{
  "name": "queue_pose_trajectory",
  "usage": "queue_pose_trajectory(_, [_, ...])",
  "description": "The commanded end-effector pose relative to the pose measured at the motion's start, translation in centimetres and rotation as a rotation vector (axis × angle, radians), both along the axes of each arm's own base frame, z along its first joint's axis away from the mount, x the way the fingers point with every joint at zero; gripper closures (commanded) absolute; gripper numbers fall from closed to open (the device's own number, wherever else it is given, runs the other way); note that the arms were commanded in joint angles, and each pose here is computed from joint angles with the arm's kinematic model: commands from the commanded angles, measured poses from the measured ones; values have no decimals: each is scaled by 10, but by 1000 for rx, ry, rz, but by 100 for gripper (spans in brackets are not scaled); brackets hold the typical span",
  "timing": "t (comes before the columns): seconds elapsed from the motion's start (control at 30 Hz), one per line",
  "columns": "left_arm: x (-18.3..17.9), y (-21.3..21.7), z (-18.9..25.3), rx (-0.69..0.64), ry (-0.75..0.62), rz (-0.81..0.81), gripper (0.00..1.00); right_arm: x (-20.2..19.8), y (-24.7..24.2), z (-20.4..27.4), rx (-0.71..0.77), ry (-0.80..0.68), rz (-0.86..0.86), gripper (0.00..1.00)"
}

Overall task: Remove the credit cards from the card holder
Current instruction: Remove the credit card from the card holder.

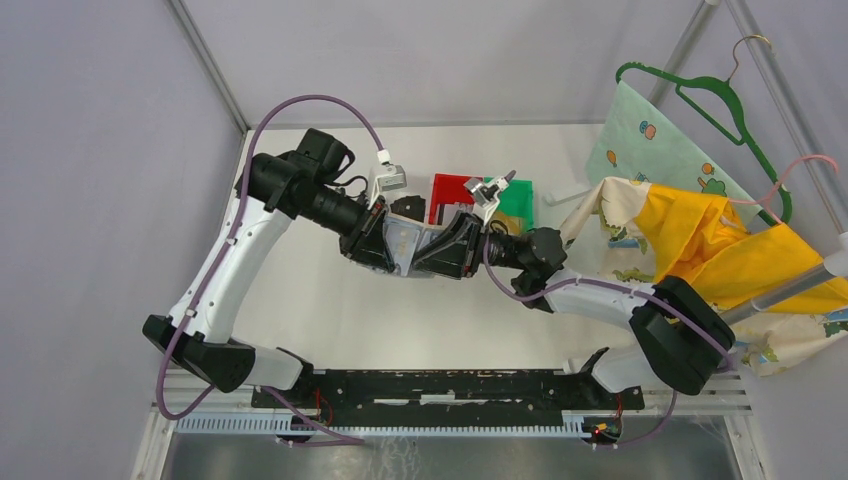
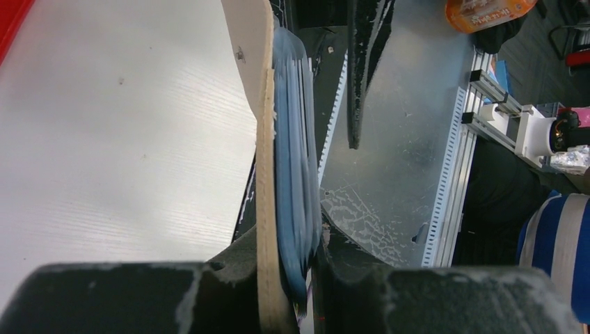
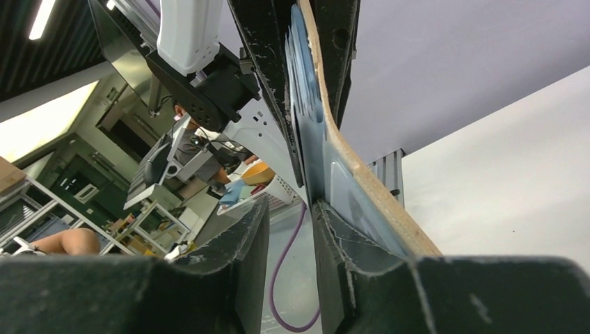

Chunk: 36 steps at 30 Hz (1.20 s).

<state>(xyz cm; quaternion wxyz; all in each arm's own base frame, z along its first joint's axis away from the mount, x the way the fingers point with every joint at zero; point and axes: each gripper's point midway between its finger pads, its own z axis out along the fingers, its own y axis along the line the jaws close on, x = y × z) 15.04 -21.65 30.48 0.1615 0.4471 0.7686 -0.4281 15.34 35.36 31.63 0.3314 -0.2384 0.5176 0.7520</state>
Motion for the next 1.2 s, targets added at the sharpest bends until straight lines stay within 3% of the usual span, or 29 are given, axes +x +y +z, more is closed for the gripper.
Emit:
queue_pose_trajectory(0.0, [2, -6, 14, -48, -15, -6, 84, -18, -6, 52, 173, -102, 65, 69])
queue_pose_trajectory(0.07, [1, -7, 16, -60, -9, -10, 81, -12, 0, 49, 160, -81, 47, 72])
queue_pose_trajectory(0.23, [-1, -8, 17, -74, 5, -16, 74, 18, 17, 29, 60, -6, -69, 92])
queue_pose_trajectory(0.5, [-6, -5, 15, -71, -5, -26, 68, 12, 12, 31, 102, 1, -52, 100])
queue_pose_trajectory(0.9, [-12, -3, 24, -92, -49, -33, 68, 0, -10, 15, 139, 33, -54, 100])
queue_pose_trajectory(1.17, [-13, -4, 24, -100, -38, -37, 79, -3, -13, 13, 128, 15, -55, 100])
